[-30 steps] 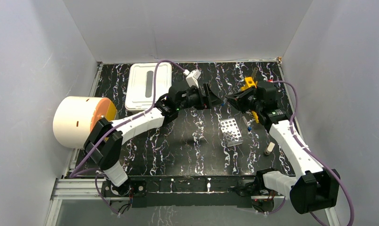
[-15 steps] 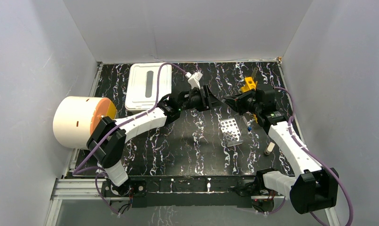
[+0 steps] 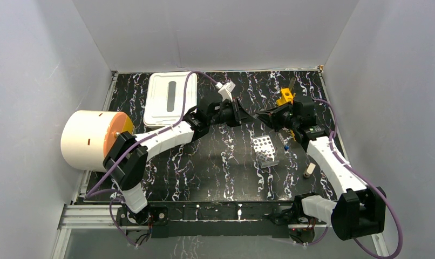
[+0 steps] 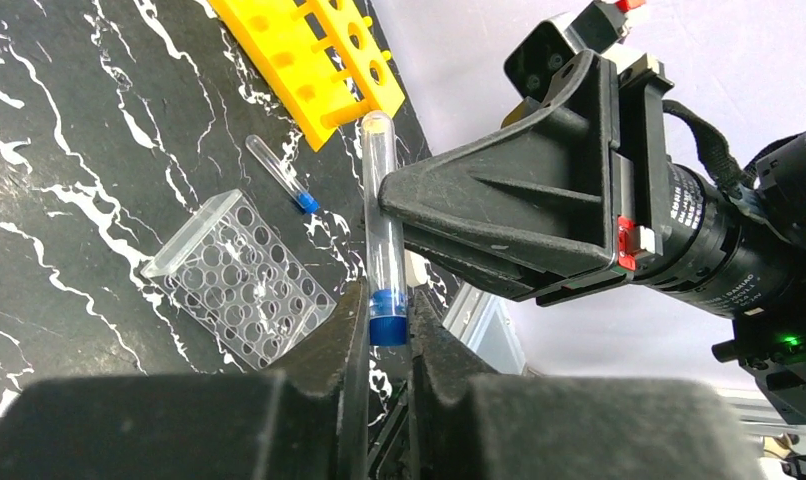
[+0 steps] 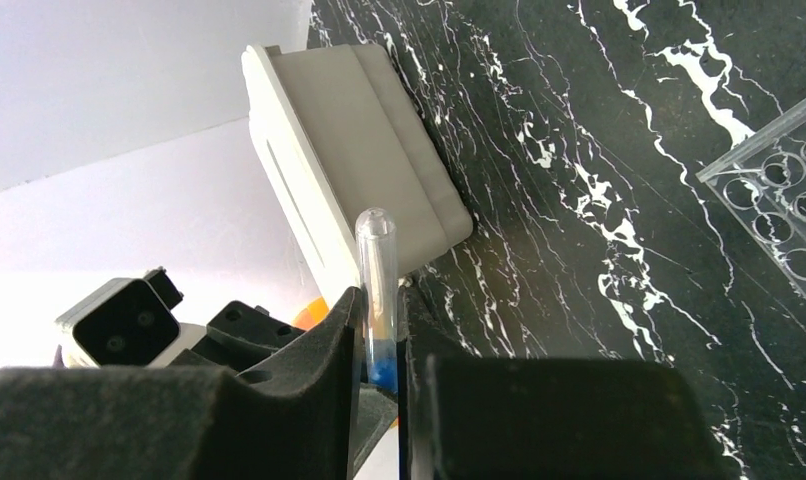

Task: Organize the chemistry lab equipment

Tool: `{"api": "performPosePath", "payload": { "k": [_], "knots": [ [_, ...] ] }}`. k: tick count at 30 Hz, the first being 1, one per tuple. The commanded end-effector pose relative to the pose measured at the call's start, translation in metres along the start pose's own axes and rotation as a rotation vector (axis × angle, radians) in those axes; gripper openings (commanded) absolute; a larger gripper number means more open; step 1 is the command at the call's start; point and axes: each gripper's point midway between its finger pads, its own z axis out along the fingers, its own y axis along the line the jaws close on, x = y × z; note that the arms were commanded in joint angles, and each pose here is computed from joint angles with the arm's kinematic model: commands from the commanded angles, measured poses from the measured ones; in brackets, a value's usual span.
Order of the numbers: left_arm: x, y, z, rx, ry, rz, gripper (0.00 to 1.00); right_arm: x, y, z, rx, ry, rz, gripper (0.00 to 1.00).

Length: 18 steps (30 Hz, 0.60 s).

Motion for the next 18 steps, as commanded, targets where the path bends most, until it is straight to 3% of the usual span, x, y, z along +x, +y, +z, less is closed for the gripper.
{"api": "performPosePath", "payload": {
  "k": [1, 5, 7, 11, 18],
  "knots": [
    [0.000, -0.007, -0.001, 0.015, 0.019, 0.037, 0.00, -0.005, 0.018, -0.003, -0.067, -0.008, -0.107, 0.26],
    [0.007, 0.004, -0.006, -0.045, 0.065, 0.092, 0.00, -0.011, 0.008, 0.002, -0.032, -0.014, -0.315, 0.55],
    [0.014, 0.015, -0.010, -0.106, 0.123, 0.131, 0.00, -0.012, 0.007, 0.005, -0.050, 0.011, -0.499, 0.67],
    [0.026, 0.035, -0.025, -0.213, 0.254, 0.160, 0.00, -0.020, 0.001, 0.007, -0.035, 0.034, -0.861, 0.72],
    [0.037, 0.033, -0.050, -0.128, 0.471, 0.124, 0.00, -0.017, 0.015, -0.002, -0.188, 0.054, -1.320, 0.71]
  ]
}}
